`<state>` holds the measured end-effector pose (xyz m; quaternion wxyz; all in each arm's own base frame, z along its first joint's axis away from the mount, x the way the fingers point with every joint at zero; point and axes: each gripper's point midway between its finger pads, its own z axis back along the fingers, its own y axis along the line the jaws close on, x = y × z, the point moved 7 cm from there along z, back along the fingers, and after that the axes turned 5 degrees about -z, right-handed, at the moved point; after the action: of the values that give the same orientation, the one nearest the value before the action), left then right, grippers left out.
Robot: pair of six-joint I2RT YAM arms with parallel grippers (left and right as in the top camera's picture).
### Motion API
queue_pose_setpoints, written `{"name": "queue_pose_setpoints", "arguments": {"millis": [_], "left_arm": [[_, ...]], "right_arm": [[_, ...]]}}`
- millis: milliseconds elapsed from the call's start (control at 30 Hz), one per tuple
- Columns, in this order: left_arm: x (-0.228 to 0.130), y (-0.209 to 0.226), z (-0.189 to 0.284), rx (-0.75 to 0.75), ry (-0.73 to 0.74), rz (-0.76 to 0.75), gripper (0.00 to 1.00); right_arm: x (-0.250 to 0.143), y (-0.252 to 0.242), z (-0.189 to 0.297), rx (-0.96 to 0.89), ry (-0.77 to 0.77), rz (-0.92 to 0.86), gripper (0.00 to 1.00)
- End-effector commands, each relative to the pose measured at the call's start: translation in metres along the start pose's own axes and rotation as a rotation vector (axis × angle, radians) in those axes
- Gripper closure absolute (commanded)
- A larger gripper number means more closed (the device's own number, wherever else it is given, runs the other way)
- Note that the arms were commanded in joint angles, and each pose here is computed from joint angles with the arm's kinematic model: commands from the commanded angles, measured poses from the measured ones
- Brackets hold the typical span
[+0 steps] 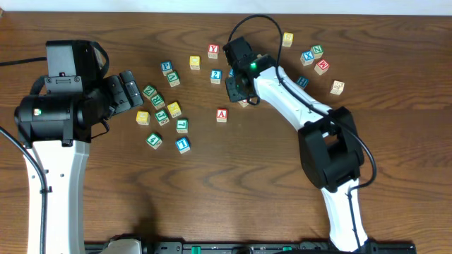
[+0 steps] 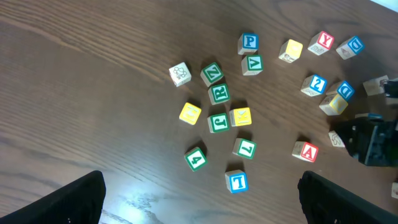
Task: Spell out AI2
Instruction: 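Move the held I block over the spot right of the A block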
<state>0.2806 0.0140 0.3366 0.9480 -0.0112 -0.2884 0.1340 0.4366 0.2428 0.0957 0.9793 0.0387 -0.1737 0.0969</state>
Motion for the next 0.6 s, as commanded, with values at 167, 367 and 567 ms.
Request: {"name": "queue_pose_setpoints", "arguments": {"millis": [167,367,567], "left_arm": [[-0.001,0.002,-0.004,0.017,0.013,-0.015,0.02],[-0.001,0.002,-0.004,0.017,0.013,-0.015,0.02],[-0.001,0.002,-0.004,0.017,0.013,-0.015,0.02]], "right_arm": [[-0.005,-0.012,-0.019,-0.024,0.04,0.042,0.58],[-0.008,-0.011,-0.022,-0.02,0.056,0.044,0.65],[-0.011,-0.011,-0.022,-0.023,0.068,0.033,0.7]]}}
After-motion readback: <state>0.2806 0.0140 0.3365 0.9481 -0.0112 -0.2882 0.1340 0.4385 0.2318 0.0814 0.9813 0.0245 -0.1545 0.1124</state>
